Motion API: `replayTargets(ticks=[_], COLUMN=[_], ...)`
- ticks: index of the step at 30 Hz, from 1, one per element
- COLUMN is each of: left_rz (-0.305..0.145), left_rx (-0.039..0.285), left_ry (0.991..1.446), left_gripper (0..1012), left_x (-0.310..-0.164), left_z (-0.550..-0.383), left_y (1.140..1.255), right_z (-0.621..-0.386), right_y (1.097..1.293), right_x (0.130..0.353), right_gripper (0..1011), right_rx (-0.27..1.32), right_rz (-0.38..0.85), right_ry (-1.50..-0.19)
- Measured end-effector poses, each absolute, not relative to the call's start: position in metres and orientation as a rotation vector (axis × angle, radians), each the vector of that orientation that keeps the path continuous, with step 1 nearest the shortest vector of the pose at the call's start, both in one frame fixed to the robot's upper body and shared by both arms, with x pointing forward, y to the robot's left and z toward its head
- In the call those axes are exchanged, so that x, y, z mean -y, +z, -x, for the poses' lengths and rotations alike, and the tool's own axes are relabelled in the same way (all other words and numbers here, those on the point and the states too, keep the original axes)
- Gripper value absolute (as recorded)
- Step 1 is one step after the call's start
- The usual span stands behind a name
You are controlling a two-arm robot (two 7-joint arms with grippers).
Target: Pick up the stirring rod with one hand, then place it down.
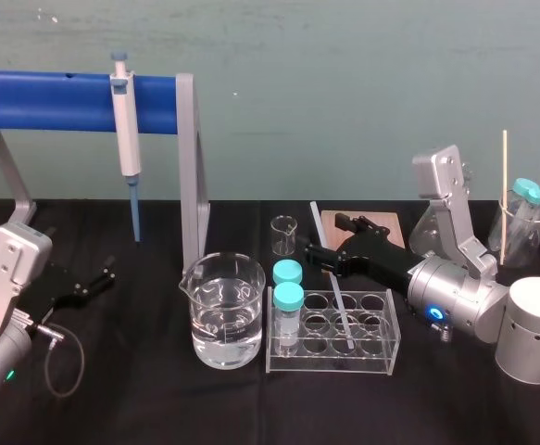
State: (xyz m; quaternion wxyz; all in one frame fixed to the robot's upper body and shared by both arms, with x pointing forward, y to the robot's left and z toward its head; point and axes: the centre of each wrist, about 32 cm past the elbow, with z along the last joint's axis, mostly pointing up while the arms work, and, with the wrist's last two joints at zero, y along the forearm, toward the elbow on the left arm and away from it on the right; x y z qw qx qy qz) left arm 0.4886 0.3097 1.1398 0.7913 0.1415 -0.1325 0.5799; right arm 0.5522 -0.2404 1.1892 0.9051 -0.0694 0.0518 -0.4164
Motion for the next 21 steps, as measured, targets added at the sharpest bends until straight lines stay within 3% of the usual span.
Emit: replayTargets(ticks=[3,16,18,19,21], left_rz=[-0.304,-0.305,-0.305,-0.304,-0.305], left_rx=[0.285,0.285,0.285,0.285,0.285], left_ry=[1.248,1.248,1.248,1.248,1.248], left_gripper=[1000,1000,1000,1000,1000], left_x=[-0.3097,-0.3097,-0.3097,-0.3097,-0.3097], left_z=[-0.4886,-0.4886,-0.4886,-0.4886,-0.4886], left_y=[1.1398,1.1398,1.1398,1.1398,1.1398], right_z=[-0.5522,-0.5521,-0.5521,-0.5521,-0.5521], right_y=[1.1892,1.1894,1.1894,1.1896,1.1896], right_x=[0.2405,0.2408,0.2408,0.2407,0.2407], right_gripper=[863,449,449,333,286], right_rx=[-0.107,-0.108,-0.108,-0.108,-0.108], right_rz=[0.143,0.143,0.143,0.142,0.142], right_ry=[-0.860,-0.860,-0.860,-0.860,-0.860])
